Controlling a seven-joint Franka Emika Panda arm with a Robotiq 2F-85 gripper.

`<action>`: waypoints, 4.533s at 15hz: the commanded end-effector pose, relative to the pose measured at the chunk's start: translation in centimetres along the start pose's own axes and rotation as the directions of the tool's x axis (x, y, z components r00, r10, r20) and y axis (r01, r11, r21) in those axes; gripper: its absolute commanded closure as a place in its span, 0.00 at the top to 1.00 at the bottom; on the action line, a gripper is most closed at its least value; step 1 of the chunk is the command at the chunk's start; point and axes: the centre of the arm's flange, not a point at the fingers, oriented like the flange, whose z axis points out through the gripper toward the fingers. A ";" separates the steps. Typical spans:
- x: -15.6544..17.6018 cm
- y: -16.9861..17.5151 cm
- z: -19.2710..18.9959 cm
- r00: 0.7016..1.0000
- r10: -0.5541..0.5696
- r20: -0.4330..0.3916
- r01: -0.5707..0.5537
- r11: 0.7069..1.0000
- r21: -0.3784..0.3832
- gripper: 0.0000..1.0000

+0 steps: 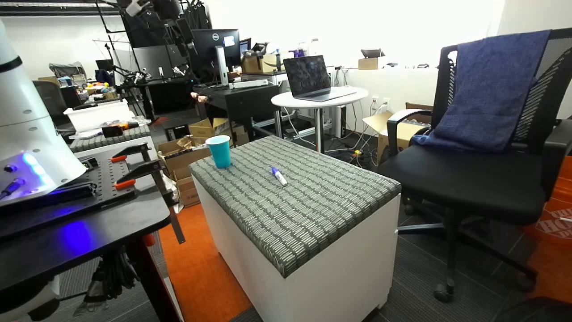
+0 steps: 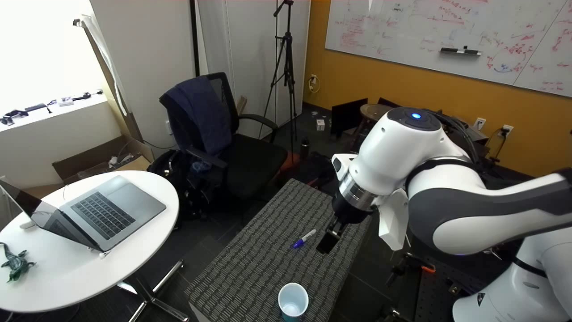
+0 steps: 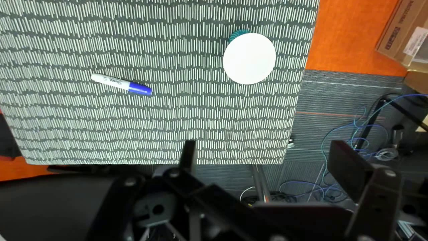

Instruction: Move the blue cup to the right

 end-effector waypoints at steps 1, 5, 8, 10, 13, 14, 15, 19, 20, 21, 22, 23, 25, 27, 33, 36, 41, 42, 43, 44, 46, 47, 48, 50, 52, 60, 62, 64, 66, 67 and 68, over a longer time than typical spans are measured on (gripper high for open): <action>1.1 1.2 2.9 1.000 -0.012 0.009 0.012 1.000 -0.002 1.00; 2.2 2.1 5.7 1.000 -0.010 0.014 0.010 1.000 -0.007 1.00; 2.6 2.5 7.6 0.999 -0.009 0.033 0.009 1.000 -0.007 1.00; 2.6 2.7 8.8 0.998 -0.002 0.061 0.002 1.000 -0.009 1.00; 2.6 2.9 10.6 0.995 0.001 0.100 -0.001 1.000 -0.007 1.00; 2.6 2.9 11.2 0.994 0.003 0.108 -0.003 1.000 -0.003 1.00; 2.7 3.1 11.8 0.993 0.003 0.115 -0.003 1.000 -0.004 1.00; 2.6 3.6 13.6 0.984 -0.019 0.175 0.019 1.000 0.004 1.00; 1.8 3.1 12.7 0.987 0.007 0.158 -0.006 1.000 -0.008 1.00; 1.8 3.2 13.2 0.986 -0.004 0.168 0.005 1.000 -0.006 1.00; 1.8 3.2 13.5 0.985 -0.006 0.173 0.007 1.000 -0.006 1.00; 1.8 3.2 13.7 0.984 -0.006 0.176 0.007 1.000 -0.006 1.00; 1.9 3.1 13.7 0.985 -0.006 0.175 0.007 1.000 -0.005 1.00; 2.0 3.1 13.7 0.983 -0.009 0.184 0.011 1.000 -0.010 1.00; 2.8 3.5 17.1 0.968 -0.014 0.251 0.014 1.000 0.000 1.00; 2.8 3.8 19.3 0.961 -0.021 0.276 0.018 1.000 0.014 1.00; 3.2 4.3 22.9 0.947 -0.046 0.318 0.033 0.998 0.045 1.00; 3.4 4.6 23.7 0.946 -0.050 0.320 0.035 0.998 0.052 1.00; 3.5 4.7 24.4 0.943 -0.053 0.328 0.036 0.998 0.058 1.00; 3.6 5.0 25.3 0.942 -0.054 0.332 0.035 0.997 0.062 1.00; 3.7 5.1 26.9 0.936 -0.065 0.345 0.040 0.996 0.079 1.00; 3.8 5.2 27.5 0.934 -0.069 0.352 0.042 0.996 0.083 1.00; 3.8 5.2 28.4 0.929 -0.076 0.362 0.047 0.995 0.089 1.00; 3.7 5.1 29.8 0.921 -0.092 0.378 0.057 0.993 0.103 1.00; 3.5 4.8 31.1 0.911 -0.114 0.395 0.071 0.990 0.123 1.00; 3.6 3.5 35.0 0.899 -0.148 0.411 0.091 0.984 0.156 1.00; 4.0 3.2 35.7 0.901 -0.152 0.406 0.095 0.983 0.157 1.00; 4.4 3.1 36.4 0.904 -0.147 0.401 0.091 0.984 0.155 1.00; 4.7 3.0 36.9 0.907 -0.142 0.397 0.088 0.985 0.151 1.00; 4.8 3.0 37.1 0.906 -0.144 0.399 0.090 0.984 0.151 1.00; 4.8 2.9 37.3 0.905 -0.145 0.399 0.092 0.984 0.150 0.75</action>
